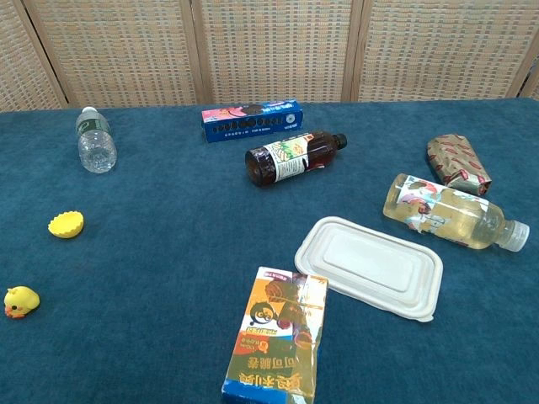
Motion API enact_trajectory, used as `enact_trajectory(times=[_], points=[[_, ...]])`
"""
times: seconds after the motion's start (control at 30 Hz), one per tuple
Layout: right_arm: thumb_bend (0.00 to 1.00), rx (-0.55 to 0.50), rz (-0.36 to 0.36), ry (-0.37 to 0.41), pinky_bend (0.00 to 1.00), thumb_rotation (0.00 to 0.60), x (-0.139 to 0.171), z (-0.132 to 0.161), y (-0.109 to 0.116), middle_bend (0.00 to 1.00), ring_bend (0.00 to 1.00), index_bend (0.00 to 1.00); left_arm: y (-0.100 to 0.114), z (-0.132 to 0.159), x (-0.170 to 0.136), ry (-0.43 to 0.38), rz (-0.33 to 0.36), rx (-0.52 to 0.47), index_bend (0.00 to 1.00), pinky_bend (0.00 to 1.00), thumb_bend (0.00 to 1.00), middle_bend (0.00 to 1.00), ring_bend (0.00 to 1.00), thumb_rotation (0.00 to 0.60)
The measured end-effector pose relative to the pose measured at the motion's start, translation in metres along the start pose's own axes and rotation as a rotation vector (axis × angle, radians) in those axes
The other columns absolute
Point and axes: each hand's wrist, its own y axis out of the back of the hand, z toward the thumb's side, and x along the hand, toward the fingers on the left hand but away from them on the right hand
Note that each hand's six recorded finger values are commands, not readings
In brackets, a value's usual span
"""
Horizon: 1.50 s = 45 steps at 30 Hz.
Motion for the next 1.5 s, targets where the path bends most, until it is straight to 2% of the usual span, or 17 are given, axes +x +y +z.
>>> enact_trajectory(times=[0.27, 0.43, 0.47, 0.63, 0.87, 1.07, 1.2, 1.5], points=[[0.0, -0.003, 0.001, 0.0, 0.0, 0.6, 0.0, 0.0, 0.0, 0.09, 0.0, 0.01, -0.001, 0.001, 0.0, -0.005, -0.012, -0.003, 0.0, 0.0, 0.0, 0.0, 0.0, 0.6], [0.0, -0.009, -0.004, 0.0, 0.0, 0.6, 0.0, 0.0, 0.002, 0.09, 0.0, 0.01, -0.009, 0.006, 0.003, -0.041, -0.048, -0.023, 0.0, 0.0, 0.0, 0.0, 0.0, 0.6], [0.0, -0.01, -0.005, -0.002, 0.0, 0.6, 0.0, 0.0, 0.002, 0.09, 0.0, 0.01, -0.011, 0.008, 0.004, -0.049, -0.06, -0.027, 0.02, 0.0, 0.0, 0.0, 0.0, 0.6], [0.0, -0.018, -0.001, -0.017, 0.0, 0.6, -0.001, -0.005, 0.003, 0.09, 0.0, 0.01, -0.035, 0.021, 0.015, -0.114, -0.143, -0.015, 0.22, 0.0, 0.03, 0.0, 0.0, 0.6], [0.0, -0.034, 0.0, -0.031, 0.0, 0.6, -0.003, -0.01, 0.004, 0.09, 0.0, 0.01, -0.069, 0.053, 0.033, -0.205, -0.235, 0.0, 0.33, 0.0, 0.18, 0.0, 0.0, 0.6], [0.0, -0.045, 0.005, -0.033, 0.0, 0.6, -0.004, -0.012, 0.004, 0.09, 0.0, 0.01, -0.086, 0.061, 0.04, -0.182, -0.281, 0.013, 0.33, 0.0, 0.25, 0.0, 0.0, 0.6], [0.0, -0.049, 0.005, -0.033, 0.0, 0.6, -0.004, -0.012, 0.004, 0.09, 0.0, 0.01, -0.097, 0.064, 0.044, -0.157, -0.316, 0.014, 0.33, 0.0, 0.25, 0.0, 0.0, 0.6], [0.0, -0.053, 0.006, -0.036, 0.0, 0.6, -0.004, -0.013, 0.005, 0.09, 0.0, 0.01, -0.112, 0.065, 0.055, -0.13, -0.346, 0.016, 0.35, 0.0, 0.26, 0.0, 0.0, 0.6]])
